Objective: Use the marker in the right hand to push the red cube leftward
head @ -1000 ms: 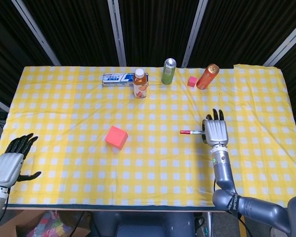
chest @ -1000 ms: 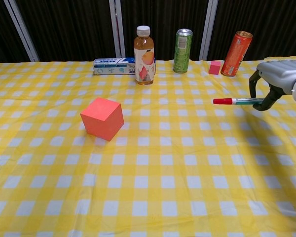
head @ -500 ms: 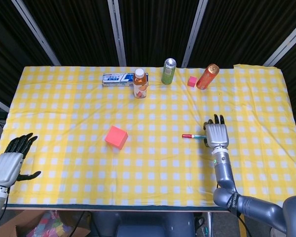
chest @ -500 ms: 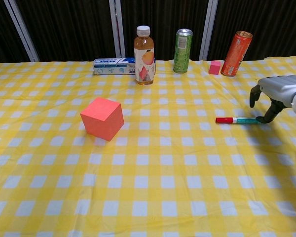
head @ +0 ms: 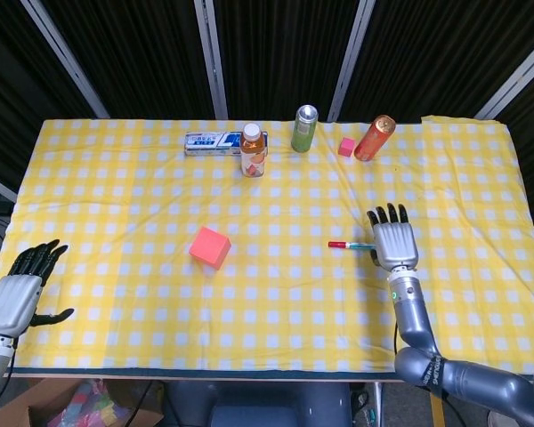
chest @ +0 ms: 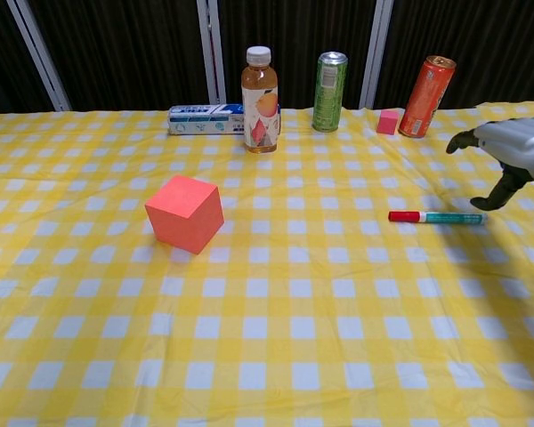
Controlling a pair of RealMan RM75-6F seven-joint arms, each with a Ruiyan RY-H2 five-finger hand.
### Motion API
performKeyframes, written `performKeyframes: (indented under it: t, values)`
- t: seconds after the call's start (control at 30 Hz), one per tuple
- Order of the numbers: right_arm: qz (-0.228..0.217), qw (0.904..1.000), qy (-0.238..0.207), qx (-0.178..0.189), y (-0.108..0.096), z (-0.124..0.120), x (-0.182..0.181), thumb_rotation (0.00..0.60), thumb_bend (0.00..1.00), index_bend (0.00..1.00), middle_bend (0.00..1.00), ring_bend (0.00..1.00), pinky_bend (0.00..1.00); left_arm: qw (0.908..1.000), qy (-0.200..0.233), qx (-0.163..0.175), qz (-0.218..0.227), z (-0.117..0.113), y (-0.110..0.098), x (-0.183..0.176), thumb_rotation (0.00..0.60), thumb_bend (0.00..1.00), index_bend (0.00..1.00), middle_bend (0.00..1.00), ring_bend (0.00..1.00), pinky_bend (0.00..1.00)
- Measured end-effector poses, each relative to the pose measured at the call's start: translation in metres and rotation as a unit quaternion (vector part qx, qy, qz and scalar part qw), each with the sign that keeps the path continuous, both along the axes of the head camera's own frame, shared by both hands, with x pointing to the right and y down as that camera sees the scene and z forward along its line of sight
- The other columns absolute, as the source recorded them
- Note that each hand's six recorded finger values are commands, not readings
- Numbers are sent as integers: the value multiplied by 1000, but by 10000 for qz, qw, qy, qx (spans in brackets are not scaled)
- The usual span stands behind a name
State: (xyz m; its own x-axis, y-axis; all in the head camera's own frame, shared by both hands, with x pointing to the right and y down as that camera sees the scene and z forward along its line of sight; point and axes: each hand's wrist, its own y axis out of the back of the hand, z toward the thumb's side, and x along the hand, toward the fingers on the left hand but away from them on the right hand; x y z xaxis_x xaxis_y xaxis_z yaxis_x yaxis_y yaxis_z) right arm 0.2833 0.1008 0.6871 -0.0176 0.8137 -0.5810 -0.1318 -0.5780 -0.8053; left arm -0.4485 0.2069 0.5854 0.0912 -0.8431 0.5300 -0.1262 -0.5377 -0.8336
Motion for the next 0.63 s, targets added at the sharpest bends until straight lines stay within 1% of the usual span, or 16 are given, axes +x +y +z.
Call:
performKeyframes:
  t: [0.1,0.2,0.3,0.43,0.53,0.63]
  values:
    - [-131,9997,-73,205,2,-23,9,600,403,82,71,0,0,10000,-7,25,2,-1,0,0,600,0,0,0,0,0]
    - [-162,9988,-155,428,9,-49,28,600,403,15,21,0,0,10000,-42,78,31,-1,-1,-1,600,0,0,0,0,0]
    - [-22,9980,-253,574,22,-69,55,600,402,0,0,0,0,9999,-56,137,55,-2,-1,0,600,0,0,0,0,0]
    - [306,9962,-404,713,48,-93,95,600,381,0,0,0,0,9996,-110,238,127,-3,-2,1,600,0,0,0,0,0]
    - [484,9934,-572,865,68,-107,118,600,363,0,0,0,0,9990,-229,339,205,-3,-2,0,600,0,0,0,0,0]
    - [502,9905,-675,1086,87,-122,137,600,362,0,0,0,0,9979,-335,475,278,-2,-3,1,600,0,0,0,0,0]
